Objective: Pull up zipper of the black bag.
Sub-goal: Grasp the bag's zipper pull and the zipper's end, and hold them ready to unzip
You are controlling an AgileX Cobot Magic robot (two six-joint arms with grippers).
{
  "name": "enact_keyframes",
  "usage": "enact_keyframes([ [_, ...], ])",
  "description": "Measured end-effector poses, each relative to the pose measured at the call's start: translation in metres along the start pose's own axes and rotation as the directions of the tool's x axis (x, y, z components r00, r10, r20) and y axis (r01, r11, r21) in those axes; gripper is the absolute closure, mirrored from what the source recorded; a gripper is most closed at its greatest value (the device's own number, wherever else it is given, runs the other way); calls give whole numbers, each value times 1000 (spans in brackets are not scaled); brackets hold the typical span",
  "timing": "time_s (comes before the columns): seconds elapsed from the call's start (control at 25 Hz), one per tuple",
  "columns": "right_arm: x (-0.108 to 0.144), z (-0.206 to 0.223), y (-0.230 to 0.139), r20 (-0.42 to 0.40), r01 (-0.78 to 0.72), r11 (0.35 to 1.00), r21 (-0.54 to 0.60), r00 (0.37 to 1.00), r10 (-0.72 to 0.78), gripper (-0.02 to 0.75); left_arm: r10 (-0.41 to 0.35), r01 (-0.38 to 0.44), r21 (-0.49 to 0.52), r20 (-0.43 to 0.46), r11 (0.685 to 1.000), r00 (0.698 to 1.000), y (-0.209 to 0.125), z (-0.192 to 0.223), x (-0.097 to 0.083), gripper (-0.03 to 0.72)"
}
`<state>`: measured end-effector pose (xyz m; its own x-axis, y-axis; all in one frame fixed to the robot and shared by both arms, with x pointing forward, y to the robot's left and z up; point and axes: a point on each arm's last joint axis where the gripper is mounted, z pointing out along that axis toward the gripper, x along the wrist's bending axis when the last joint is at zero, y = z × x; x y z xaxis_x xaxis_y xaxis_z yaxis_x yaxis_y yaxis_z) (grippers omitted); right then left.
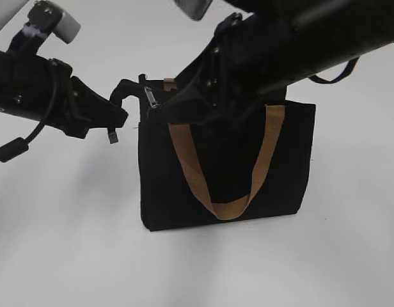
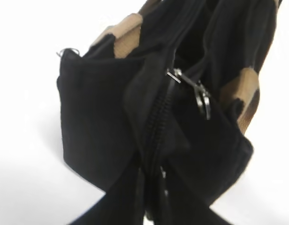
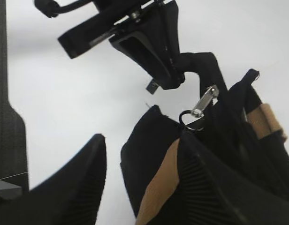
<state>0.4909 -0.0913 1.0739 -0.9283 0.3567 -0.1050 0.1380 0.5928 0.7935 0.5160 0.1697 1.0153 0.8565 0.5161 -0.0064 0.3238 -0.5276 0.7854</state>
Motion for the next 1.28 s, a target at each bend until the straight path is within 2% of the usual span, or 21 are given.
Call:
enact_keyframes([
  [0.2,-8,27,-9,52,3,1000,28,999,-4,352,30,-31,-21,-13,999,999,8,-15,-6,686],
  [0.48,-19,40,-12,138,-18,1000,20,990,15,371,47,-50,-80,-40,996,998,20,-32,-13,686],
  [0.72,-30,46,6,139,-4,1000,-15,990,6,465,-16,11,-149,-38,989,999,28,-37,-15,686],
  [0.84,-31,46,11,140,1,1000,-26,990,3,474,-48,39,-173,-50,984,998,30,-38,-14,686],
  [1.0,-26,52,6,62,-2,1000,11,998,2,477,-109,98,-219,-39,971,993,34,-39,-13,686],
  [1.28,-26,57,1,50,15,999,41,999,-17,480,-124,113,-231,-36,966,992,34,-39,-13,686],
])
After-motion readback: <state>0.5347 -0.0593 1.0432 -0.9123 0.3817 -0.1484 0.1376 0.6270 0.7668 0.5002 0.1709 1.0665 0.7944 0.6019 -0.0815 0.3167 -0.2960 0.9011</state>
